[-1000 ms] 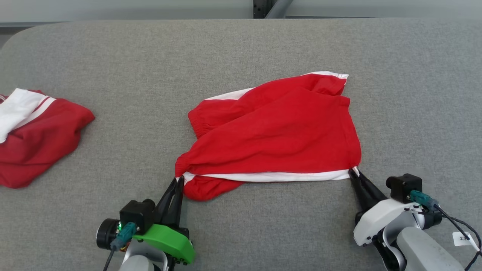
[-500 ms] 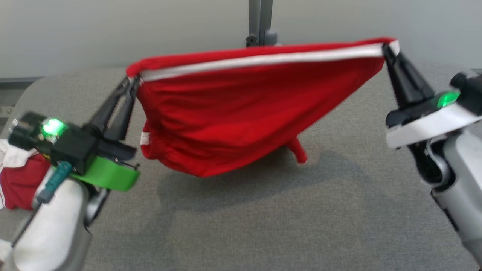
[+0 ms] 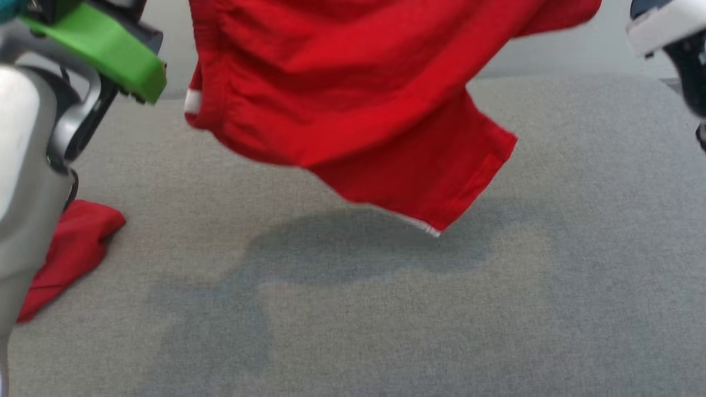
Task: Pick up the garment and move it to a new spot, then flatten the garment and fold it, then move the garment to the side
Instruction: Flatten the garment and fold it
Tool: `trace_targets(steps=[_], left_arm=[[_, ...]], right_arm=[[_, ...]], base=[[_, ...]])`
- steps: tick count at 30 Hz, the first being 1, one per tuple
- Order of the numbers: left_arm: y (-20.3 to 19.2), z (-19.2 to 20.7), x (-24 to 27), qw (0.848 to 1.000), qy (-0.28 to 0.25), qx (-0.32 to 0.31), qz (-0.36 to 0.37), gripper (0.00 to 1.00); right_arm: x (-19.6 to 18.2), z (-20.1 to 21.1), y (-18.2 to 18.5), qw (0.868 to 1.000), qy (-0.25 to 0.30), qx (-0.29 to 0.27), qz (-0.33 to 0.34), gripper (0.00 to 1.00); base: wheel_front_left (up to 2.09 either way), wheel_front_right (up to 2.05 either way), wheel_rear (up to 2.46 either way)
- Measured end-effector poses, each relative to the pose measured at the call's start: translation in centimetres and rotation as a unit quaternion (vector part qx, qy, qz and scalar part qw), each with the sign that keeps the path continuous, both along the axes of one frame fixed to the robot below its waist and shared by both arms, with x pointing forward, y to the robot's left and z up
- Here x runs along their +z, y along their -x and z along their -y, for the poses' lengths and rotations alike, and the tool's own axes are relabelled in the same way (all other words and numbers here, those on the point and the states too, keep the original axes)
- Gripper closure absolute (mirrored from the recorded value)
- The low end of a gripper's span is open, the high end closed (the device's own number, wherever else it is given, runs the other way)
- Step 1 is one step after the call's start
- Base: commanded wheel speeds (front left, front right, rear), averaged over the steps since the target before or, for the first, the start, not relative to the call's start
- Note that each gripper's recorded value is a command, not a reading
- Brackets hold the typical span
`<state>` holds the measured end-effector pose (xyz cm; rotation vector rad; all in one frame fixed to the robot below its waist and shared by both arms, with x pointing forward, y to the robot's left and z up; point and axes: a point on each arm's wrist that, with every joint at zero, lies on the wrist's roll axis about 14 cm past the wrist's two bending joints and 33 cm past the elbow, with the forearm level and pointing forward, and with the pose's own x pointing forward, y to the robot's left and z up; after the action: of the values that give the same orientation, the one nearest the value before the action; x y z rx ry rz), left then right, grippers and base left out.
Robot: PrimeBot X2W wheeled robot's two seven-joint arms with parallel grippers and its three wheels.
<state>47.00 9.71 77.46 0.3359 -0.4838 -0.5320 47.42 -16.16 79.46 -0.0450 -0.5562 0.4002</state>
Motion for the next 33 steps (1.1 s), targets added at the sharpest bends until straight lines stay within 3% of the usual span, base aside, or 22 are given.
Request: trace_targets(steps=[7, 9, 13, 16, 19, 21, 26, 27, 30, 33], left_arm=[[-7.2, 1.7, 1.8, 0.999, 0.02, -0.009, 0.043, 1.0], [-9.5, 2.4, 0.9, 0.998, 0.022, -0.016, 0.052, 1.0], [-14.0, 3.1, -6.3, 1.0, 0.02, -0.016, -0.015, 1.0], [-15.5, 2.6, -14.8, 0.992, 0.041, -0.004, -0.115, 1.0], [-13.7, 3.2, -22.7, 0.974, 0.078, -0.007, -0.213, 1.0], [-11.3, 3.2, -27.0, 0.956, 0.11, -0.001, -0.271, 1.0], [-2.4, 2.1, -37.5, 0.895, 0.156, 0.047, -0.416, 1.0], [0.8, 2.2, -39.2, 0.878, 0.17, 0.058, -0.445, 1.0], [5.2, 2.3, -40.4, 0.862, 0.178, 0.066, -0.47, 1.0], [8.7, 1.6, -40.3, 0.853, 0.197, 0.083, -0.477, 1.0]], right_arm=[[4.6, 2.0, -6.3, 0.995, 0.016, -0.066, 0.069, 1.0], [4.2, 2.8, -8.6, 0.993, 0.021, -0.085, 0.077, 1.0], [-1.8, 2.9, -13.3, 0.996, 0.018, -0.088, 0.025, 1.0], [-11.1, 2.1, -14.8, 0.994, 0.045, -0.074, -0.068, 1.0], [-20.2, 2.3, -12.7, 0.983, 0.056, -0.061, -0.166, 1.0], [-23.6, 2.6, -10.5, 0.977, 0.029, -0.053, -0.207, 1.0], [-32.7, 3.5, -2.6, 0.943, 0.003, -0.059, -0.327, 1.0], [-35.2, 3.6, 0.8, 0.929, -0.005, -0.063, -0.364, 1.0], [-37.9, 3.3, 5.9, 0.91, -0.028, -0.071, -0.409, 1.0], [-38.8, 3.3, 9.8, 0.899, -0.049, -0.08, -0.428, 1.0]], base=[[0.0, 0.0, 0.0], [0.0, 0.0, 0.0], [0.0, 0.0, 0.0], [0.0, 0.0, 0.0], [0.0, 0.0, 0.0], [0.0, 0.0, 0.0], [0.0, 0.0, 0.0], [0.0, 0.0, 0.0], [0.0, 0.0, 0.0], [0.0, 0.0, 0.0]])
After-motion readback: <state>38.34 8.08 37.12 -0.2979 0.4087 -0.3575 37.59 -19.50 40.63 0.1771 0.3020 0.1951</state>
